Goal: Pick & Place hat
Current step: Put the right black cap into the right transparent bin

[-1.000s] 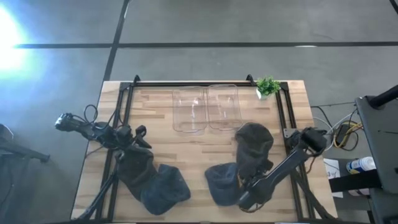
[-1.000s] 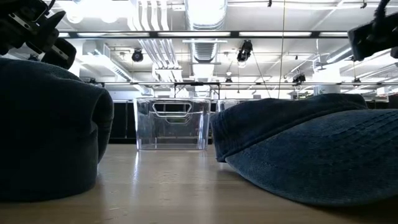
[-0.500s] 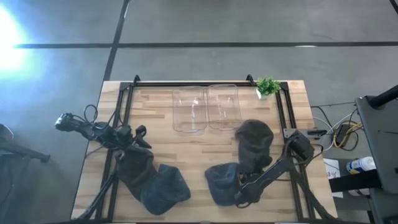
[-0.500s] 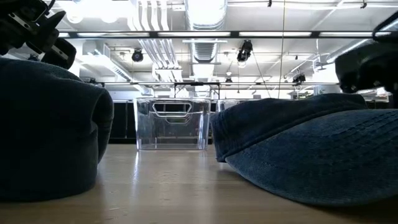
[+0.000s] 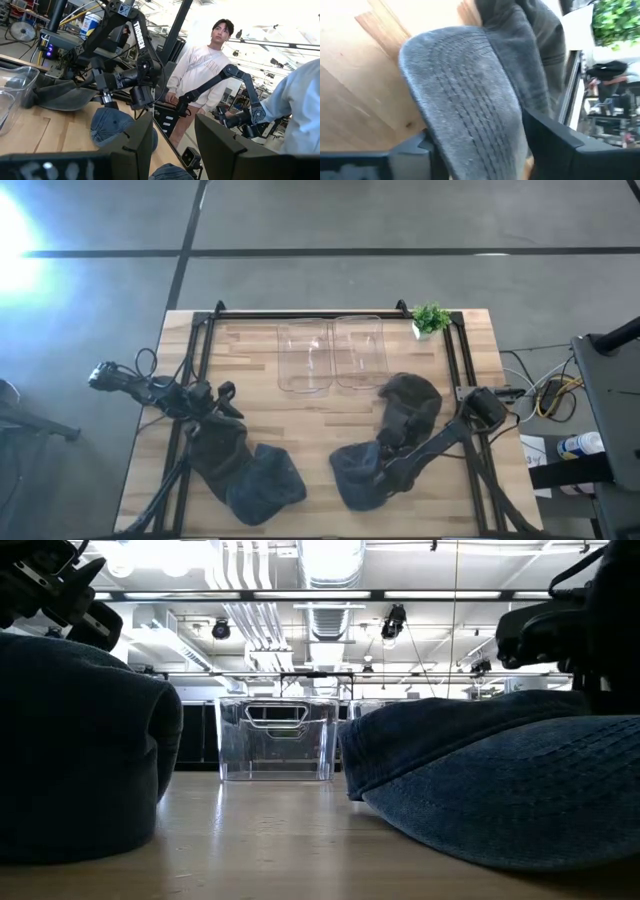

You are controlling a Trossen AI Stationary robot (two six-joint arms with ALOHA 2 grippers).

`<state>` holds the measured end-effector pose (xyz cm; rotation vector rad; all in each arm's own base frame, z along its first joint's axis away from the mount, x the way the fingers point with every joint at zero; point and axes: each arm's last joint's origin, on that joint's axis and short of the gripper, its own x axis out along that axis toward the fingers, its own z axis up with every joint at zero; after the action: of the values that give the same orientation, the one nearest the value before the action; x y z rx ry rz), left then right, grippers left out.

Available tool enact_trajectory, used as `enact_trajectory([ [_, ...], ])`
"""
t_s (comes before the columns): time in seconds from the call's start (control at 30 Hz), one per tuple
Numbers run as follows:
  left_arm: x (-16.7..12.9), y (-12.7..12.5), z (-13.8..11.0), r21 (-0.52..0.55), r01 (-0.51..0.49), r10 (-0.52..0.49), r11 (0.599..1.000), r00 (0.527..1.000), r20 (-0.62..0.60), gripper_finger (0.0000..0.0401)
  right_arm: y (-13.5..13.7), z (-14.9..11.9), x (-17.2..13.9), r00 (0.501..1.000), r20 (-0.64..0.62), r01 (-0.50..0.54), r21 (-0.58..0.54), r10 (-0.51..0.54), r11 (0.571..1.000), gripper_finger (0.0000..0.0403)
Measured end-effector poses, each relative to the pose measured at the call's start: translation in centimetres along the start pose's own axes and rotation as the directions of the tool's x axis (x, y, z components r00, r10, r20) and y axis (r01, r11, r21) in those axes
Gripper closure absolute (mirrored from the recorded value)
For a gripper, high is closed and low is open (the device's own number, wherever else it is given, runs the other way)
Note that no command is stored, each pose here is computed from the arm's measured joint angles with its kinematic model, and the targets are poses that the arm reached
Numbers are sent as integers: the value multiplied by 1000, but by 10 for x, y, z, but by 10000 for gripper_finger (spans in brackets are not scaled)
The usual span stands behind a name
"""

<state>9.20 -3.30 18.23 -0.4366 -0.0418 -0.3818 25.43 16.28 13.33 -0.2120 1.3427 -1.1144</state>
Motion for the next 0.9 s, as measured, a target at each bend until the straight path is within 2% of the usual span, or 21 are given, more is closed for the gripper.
enact_trajectory([
  [0.1, 0, 0, 0, 0, 0, 0, 1000, 1000, 0, 261, -1, 2, 4, 999, -3, -34, 39, 34, 999, 248],
  [0.27, 0, 0, -1, 0, -3, 3, 1000, 1000, -6, 261, -14, 0, 7, 1000, 13, -26, 103, 25, 994, 352],
  [0.33, 0, 0, -1, 0, -3, 3, 1000, 1000, -9, 261, -21, 0, 6, 999, 16, -37, 123, 35, 992, 380],
  [0.5, 0, 0, -1, 0, -4, 4, 1000, 1000, -9, 261, -47, 0, -1, 995, 29, -100, 212, 96, 972, 387],
  [0.63, 0, 0, -1, 0, -4, 4, 1000, 1000, -10, 261, -81, 3, -16, 986, 44, -169, 328, 164, 930, 389],
  [0.77, 0, 1, -1, 0, -5, 5, 1000, 1000, -12, 261, -128, 8, -36, 938, 94, -339, 445, 334, 829, 389],
  [0.83, 0, 0, -1, 0, -5, 5, 1000, 1000, -12, 261, -155, 9, -45, 895, 133, -430, 518, 426, 740, 389],
  [0.9, 0, 0, -1, 0, -5, 5, 1000, 1000, -12, 261, -181, 9, -52, 829, 187, -524, 588, 527, 616, 389],
])
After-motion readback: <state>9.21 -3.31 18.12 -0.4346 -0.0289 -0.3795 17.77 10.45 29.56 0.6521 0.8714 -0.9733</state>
